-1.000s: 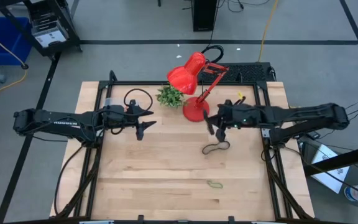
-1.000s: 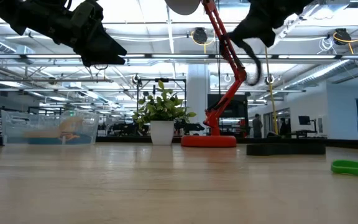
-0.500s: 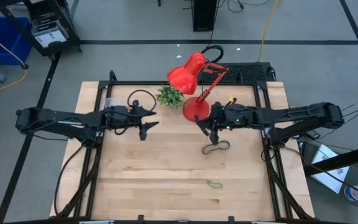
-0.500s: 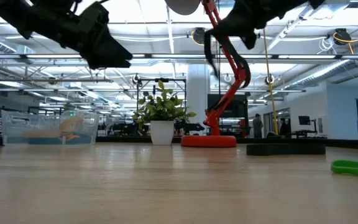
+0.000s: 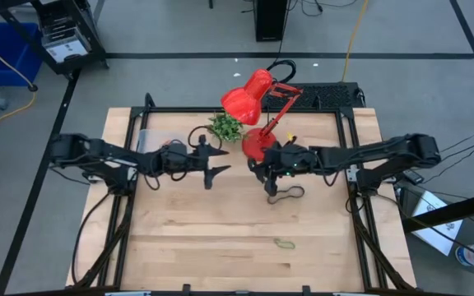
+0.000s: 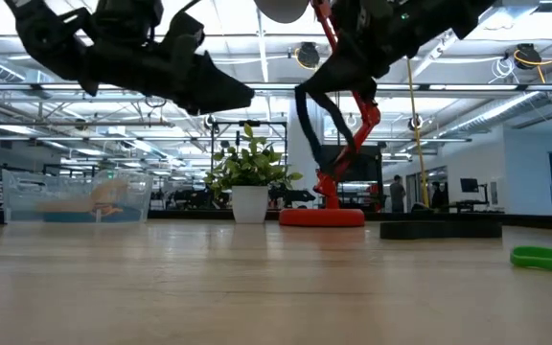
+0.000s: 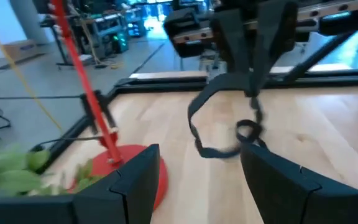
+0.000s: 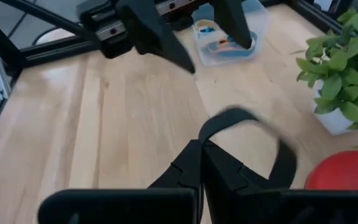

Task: Pick and place rubber bands into bin
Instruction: Put the black rubber band into the transparent bin

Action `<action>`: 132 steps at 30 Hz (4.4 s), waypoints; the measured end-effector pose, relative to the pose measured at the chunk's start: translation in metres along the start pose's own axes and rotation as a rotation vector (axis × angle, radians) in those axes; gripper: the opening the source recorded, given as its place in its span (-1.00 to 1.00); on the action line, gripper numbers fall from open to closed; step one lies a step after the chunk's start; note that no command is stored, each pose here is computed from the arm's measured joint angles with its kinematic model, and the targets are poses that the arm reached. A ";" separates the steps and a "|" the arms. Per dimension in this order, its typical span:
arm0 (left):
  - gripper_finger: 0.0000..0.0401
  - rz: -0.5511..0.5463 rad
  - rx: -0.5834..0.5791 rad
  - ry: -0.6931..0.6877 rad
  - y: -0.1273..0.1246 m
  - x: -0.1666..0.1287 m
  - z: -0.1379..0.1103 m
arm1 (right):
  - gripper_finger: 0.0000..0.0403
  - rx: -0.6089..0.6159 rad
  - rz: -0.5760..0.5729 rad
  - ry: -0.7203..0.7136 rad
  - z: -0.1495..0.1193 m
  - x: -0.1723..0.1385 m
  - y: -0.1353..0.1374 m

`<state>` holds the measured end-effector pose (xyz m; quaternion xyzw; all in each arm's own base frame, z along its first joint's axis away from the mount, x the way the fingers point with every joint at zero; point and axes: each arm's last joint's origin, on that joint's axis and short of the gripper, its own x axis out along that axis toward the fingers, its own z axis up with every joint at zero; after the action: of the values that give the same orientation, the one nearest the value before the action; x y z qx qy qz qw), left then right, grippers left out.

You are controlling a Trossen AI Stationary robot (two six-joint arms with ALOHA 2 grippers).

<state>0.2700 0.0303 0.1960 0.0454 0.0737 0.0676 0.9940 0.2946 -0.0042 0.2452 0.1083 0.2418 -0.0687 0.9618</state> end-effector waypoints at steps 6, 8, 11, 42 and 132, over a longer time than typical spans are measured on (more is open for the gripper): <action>0.15 -0.027 0.008 0.017 -0.007 0.025 0.001 | -1.00 -0.001 -0.001 0.003 -0.002 0.006 0.000; 0.15 -0.033 0.015 0.026 -0.009 0.035 0.000 | -1.00 -0.004 -0.002 0.005 -0.002 0.006 0.000; 0.15 -0.012 0.054 0.032 -0.011 0.048 0.001 | -1.00 -0.003 -0.001 0.000 -0.002 0.006 0.000; 0.11 0.014 0.111 0.056 -0.013 0.068 0.007 | -1.00 -0.021 0.088 -0.026 0.002 0.006 0.003; -0.97 0.967 -0.106 0.604 0.023 -0.148 0.047 | -0.17 -0.089 -0.094 0.127 -0.038 -0.020 -0.014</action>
<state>0.1293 0.0283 0.2653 0.0026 0.3217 0.5282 0.7859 0.2575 -0.0074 0.2192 0.0581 0.3100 -0.0957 0.9441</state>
